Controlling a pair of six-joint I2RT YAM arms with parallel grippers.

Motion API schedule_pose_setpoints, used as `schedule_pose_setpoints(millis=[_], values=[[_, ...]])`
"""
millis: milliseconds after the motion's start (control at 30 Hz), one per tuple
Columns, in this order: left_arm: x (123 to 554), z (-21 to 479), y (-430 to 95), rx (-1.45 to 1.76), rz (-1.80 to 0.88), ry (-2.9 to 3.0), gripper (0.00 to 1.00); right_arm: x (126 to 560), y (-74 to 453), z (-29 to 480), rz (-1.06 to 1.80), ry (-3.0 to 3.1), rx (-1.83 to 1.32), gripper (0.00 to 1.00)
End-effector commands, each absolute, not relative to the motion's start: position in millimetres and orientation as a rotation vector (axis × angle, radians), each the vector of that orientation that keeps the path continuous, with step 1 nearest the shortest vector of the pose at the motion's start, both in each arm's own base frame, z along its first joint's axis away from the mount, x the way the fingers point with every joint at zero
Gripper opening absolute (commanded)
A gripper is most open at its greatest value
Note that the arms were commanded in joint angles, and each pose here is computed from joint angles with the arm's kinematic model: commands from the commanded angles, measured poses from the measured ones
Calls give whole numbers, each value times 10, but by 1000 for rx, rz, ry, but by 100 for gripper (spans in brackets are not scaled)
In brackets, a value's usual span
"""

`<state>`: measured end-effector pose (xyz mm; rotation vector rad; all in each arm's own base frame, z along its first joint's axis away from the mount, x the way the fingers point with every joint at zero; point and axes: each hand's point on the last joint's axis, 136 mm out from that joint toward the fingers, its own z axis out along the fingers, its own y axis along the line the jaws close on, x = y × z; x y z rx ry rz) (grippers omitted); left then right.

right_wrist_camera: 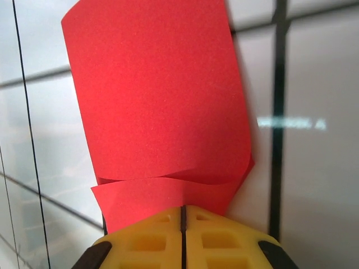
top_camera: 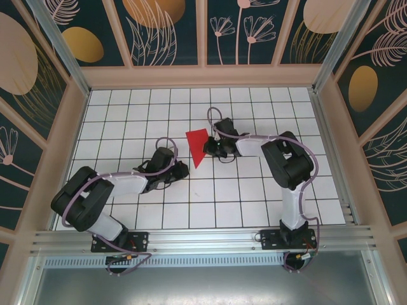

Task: Fold a paper plane with a square sheet of paper (pick it up from the middle)
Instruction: Third fold the triangle at the center of the table.

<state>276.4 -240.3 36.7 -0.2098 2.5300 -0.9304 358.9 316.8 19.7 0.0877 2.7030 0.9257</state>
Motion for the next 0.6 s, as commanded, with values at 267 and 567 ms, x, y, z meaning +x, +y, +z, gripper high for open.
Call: schedule_pose_setpoints(millis=[267, 567], values=[[2755, 397, -2455, -260, -1038, 2493, 13, 2858, 3310, 175, 980, 2807, 356, 10], [2654, 126, -2456, -235, -1002, 2597, 10, 2855, 3373, 212, 1021, 2798, 301, 10]])
